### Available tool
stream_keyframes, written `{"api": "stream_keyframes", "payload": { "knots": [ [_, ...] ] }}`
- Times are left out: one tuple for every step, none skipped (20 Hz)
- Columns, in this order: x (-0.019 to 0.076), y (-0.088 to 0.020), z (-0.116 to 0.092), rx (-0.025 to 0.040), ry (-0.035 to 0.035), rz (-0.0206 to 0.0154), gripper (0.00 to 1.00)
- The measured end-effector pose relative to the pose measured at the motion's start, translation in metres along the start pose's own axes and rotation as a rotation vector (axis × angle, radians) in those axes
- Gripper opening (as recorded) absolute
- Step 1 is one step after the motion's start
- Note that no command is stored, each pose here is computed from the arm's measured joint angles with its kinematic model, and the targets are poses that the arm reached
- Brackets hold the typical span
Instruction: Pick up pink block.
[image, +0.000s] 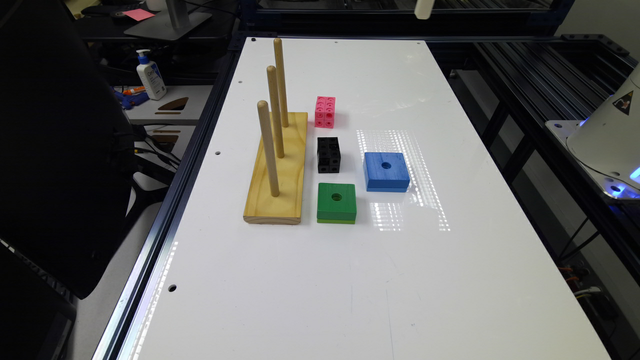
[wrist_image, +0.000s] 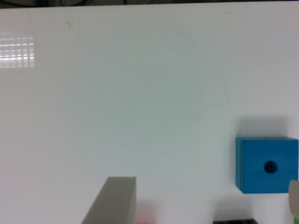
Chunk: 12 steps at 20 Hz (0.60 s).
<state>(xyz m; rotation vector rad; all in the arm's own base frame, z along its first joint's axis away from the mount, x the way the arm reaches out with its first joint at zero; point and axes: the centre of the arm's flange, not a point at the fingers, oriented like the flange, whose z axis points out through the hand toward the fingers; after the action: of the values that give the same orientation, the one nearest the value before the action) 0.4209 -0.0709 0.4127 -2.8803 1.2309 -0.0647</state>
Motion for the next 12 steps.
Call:
{"api": "stream_keyframes", "payload": {
  "knots": [
    [0.0032, -0.002, 0.0, -0.0009, -0.0012, 0.0003, 1.0],
    [0.0061, -0.004, 0.001, -0.0021, -0.0027, 0.0006, 1.0],
    [0.0086, -0.005, 0.002, -0.0029, -0.0036, 0.001, 1.0],
    [0.0118, -0.007, 0.002, -0.0036, -0.0045, 0.0014, 1.0],
    [0.0142, -0.008, 0.002, -0.0041, -0.0043, 0.0018, 1.0],
    [0.0179, -0.008, 0.002, -0.0042, -0.0033, 0.0017, 1.0],
    [0.0223, -0.008, 0.002, -0.0038, -0.0025, 0.0015, 1.0],
    [0.0247, -0.008, 0.001, -0.0038, -0.0023, 0.0012, 1.0],
    [0.0306, -0.007, 0.001, -0.0038, -0.0017, 0.0009, 1.0],
    [0.035, -0.007, 0.001, -0.0038, -0.0013, 0.0004, 1.0],
    [0.0406, -0.006, 0.001, -0.0038, -0.0009, 0.0002, 1.0],
    [0.0454, -0.005, 0.002, -0.0037, -0.0002, -0.0001, 1.0]
  ]
}}
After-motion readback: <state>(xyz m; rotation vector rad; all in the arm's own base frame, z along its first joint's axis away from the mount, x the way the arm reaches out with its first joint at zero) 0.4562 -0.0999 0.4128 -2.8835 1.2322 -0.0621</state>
